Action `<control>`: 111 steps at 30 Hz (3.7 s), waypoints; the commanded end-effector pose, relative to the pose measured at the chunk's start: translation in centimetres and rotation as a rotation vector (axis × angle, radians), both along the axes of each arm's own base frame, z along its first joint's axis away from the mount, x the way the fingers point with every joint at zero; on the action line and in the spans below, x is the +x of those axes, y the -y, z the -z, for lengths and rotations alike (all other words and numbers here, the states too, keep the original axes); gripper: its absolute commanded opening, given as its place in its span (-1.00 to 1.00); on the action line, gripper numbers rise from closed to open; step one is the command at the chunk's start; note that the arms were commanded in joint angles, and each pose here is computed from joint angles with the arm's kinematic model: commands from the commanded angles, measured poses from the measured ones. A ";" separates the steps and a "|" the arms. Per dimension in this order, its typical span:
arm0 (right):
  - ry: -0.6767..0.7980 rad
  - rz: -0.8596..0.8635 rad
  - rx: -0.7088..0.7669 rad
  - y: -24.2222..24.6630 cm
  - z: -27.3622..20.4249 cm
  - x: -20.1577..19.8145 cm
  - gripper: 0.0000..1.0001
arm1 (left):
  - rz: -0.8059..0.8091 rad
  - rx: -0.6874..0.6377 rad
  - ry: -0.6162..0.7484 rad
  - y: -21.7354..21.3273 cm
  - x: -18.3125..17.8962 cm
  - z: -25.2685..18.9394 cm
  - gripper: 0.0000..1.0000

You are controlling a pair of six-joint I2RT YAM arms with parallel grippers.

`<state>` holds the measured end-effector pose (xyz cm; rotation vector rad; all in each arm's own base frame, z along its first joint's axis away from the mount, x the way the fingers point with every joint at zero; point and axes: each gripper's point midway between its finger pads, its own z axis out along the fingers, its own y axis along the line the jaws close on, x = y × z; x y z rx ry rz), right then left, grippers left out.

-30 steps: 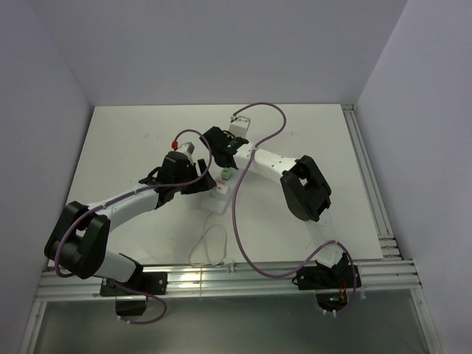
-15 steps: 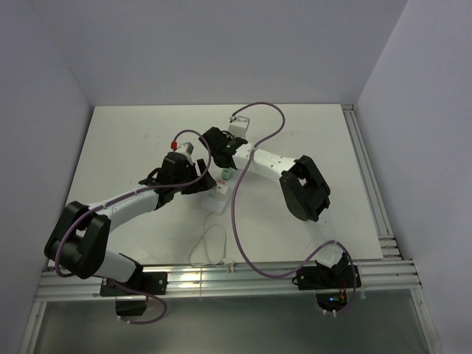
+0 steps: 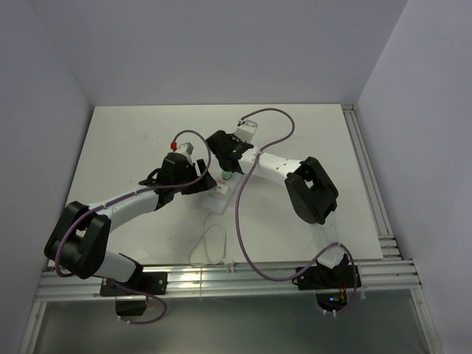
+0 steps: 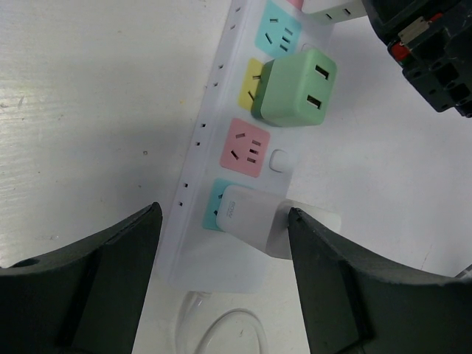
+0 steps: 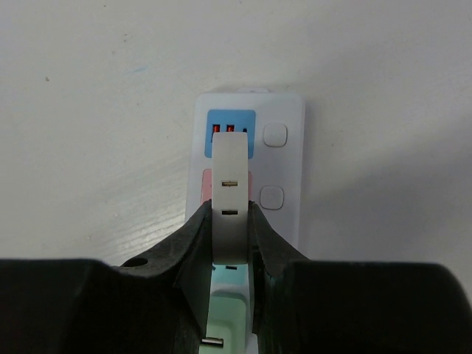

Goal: Insert the plug

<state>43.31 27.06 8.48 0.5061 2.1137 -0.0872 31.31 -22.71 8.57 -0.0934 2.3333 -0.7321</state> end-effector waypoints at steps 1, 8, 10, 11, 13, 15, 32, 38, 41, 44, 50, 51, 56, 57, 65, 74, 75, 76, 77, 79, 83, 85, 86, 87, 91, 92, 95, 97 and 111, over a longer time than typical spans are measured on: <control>-0.267 -0.016 -0.054 3.0 7.7 -4.0 -1.00 | -0.009 0.063 -0.054 -1.3 -1.3 2.1 0.50; -0.291 -0.059 -0.068 2.7 7.6 -3.8 -1.00 | -0.012 0.067 -0.048 -1.3 -1.2 1.8 0.50; -0.298 -0.076 -0.072 2.7 7.7 -3.8 -1.00 | -0.011 0.067 -0.050 -1.3 -1.2 1.9 0.50; -0.300 -0.089 -0.086 2.6 7.6 -3.7 -1.00 | -0.009 0.065 -0.050 -1.2 -1.1 1.9 0.50; -0.310 -0.074 -0.121 3.3 7.7 -3.8 -1.00 | -0.010 0.066 -0.051 -1.3 -1.1 1.9 0.50; -0.313 -0.078 -0.133 3.5 7.7 -4.0 -1.00 | -0.009 0.068 -0.051 -1.3 -1.2 1.9 0.50; -0.346 -0.050 -0.198 4.6 7.6 -5.0 -1.00 | 0.003 0.060 -0.026 -1.3 -1.4 0.4 0.50; -0.348 -0.045 -0.238 5.0 7.4 -5.0 -1.00 | 0.004 0.038 0.020 -1.4 -1.3 -1.7 0.53; -0.342 -0.034 -0.268 5.0 7.1 -5.0 -1.00 | 0.009 0.032 0.026 -1.4 -1.3 -2.2 0.53; -0.352 -0.019 -0.296 5.3 7.2 -5.3 -1.00 | 0.014 0.024 0.033 -1.5 -1.2 -2.6 0.53; -0.359 -0.018 -0.296 5.6 7.2 -5.9 -1.00 | 0.016 0.024 0.035 -1.8 -1.5 -2.5 0.53; -0.357 -0.017 -0.296 5.6 7.2 -5.9 -1.00 | 0.015 0.023 0.033 -1.8 -1.5 -2.4 0.54; -0.357 -0.024 -0.313 5.3 7.0 -5.7 -1.00 | 0.024 0.018 0.028 -1.7 -1.6 -2.2 0.53; -0.365 -0.024 -0.327 5.3 7.3 -5.7 -1.00 | 0.025 0.019 0.028 -1.7 -1.6 -2.2 0.52; -0.291 -0.053 -0.262 3.3 5.1 -3.9 -1.00 | 0.017 0.025 0.032 -2.0 -1.6 -2.1 0.54; -0.262 -0.118 -0.241 1.1 3.6 -1.9 -1.00 | 0.062 0.020 -0.007 -0.8 -1.1 0.0 0.50; -0.258 -0.124 -0.238 0.8 3.5 -1.8 -1.00 | 0.063 0.008 0.013 -0.6 -0.7 -0.3 0.50; -0.260 -0.122 -0.238 0.9 3.7 -1.8 -1.00 | 0.067 0.003 0.016 -0.4 -0.5 -0.1 0.49; -0.266 -0.126 -0.239 0.9 3.8 -1.9 -1.00 | 0.072 0.001 0.015 -0.3 -0.5 0.0 0.49; -0.256 -0.129 -0.231 0.8 3.8 -1.7 -1.00 | 0.080 -0.001 0.013 -0.1 -0.3 0.4 0.49; -0.239 -0.128 -0.218 0.6 3.5 -1.6 -1.00 | 0.083 -0.006 0.014 0.1 -0.2 0.6 0.47; -0.220 -0.123 -0.203 0.5 2.8 -1.3 -1.00 | 0.084 -0.009 0.023 0.1 -0.2 0.4 0.48; -0.209 -0.128 -0.197 0.3 2.6 -1.1 -1.00 | 0.089 -0.011 0.026 0.2 -0.2 0.3 0.49; -0.200 -0.124 -0.191 0.2 2.3 -1.0 -1.00 | 0.091 -0.013 0.023 0.2 -0.2 0.4 0.49; -0.153 -0.120 -0.175 -0.1 0.8 -0.3 -1.00 | 0.103 -0.020 0.022 0.4 -0.4 0.5 0.48; -0.145 -0.126 -0.175 -0.2 0.6 -0.1 -1.00 | 0.106 -0.023 0.022 0.4 -0.5 0.5 0.48; -0.127 -0.129 -0.168 -0.5 0.0 0.3 -1.00 | 0.111 -0.025 0.021 0.5 -0.6 0.6 0.48; -0.121 -0.140 -0.160 -0.7 -0.1 0.4 -1.00 | 0.114 -0.021 0.021 0.4 -0.6 0.6 0.48; -0.062 -0.204 -0.160 -1.8 -2.5 1.4 -1.00 | 0.104 -0.007 0.027 0.1 -0.5 0.3 0.48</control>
